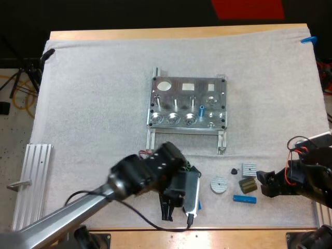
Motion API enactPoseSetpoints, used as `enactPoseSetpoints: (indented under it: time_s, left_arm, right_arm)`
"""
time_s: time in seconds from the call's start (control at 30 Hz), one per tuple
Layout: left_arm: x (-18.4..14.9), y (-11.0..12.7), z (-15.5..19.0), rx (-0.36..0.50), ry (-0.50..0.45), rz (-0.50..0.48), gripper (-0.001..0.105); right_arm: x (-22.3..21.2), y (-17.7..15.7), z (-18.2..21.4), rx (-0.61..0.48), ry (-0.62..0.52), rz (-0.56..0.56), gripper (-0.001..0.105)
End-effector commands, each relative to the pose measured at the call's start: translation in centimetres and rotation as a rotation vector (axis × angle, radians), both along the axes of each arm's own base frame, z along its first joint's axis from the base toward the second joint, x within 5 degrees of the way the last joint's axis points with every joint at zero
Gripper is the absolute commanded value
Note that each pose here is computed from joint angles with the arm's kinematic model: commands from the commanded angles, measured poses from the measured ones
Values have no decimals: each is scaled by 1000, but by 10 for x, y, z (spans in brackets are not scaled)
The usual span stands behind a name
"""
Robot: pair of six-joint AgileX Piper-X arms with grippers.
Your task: Load cells from left to right
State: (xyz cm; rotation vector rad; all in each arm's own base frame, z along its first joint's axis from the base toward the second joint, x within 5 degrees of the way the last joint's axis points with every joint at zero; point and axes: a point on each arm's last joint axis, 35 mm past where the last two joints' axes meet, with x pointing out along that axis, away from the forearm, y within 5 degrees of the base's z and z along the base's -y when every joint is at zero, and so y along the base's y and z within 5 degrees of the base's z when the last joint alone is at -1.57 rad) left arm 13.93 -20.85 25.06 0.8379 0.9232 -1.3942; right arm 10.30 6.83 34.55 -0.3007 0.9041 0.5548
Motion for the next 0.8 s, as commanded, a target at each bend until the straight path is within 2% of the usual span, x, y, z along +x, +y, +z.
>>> enactPoseSetpoints:
  time_s: [0.0,0.07,0.17,0.3,0.5,0.67,0.77]
  left_arm:
    - [-1,-6,-6,34,-42,-69,49]
    - [-3,-13,-15,76,-78,-135,49]
    - [-2,-26,-30,147,-186,-210,49]
    - [2,-40,-47,185,-272,-294,49]
    - [7,-50,-64,194,-301,-355,49]
    - [12,-57,-72,172,-322,-358,49]
    - [12,-57,-76,193,-314,-363,49]
  right_arm:
    - [-1,-1,1,6,-4,-4,79]
    - [-1,-1,1,6,-4,-4,79]
    - [-1,-1,1,6,-4,-4,79]
    - [-1,-1,1,4,-5,-1,79]
    - [-1,-1,1,-5,-11,14,79]
    - [-1,-1,1,-13,-14,24,79]
    - [-2,-1,0,-22,-11,33,79]
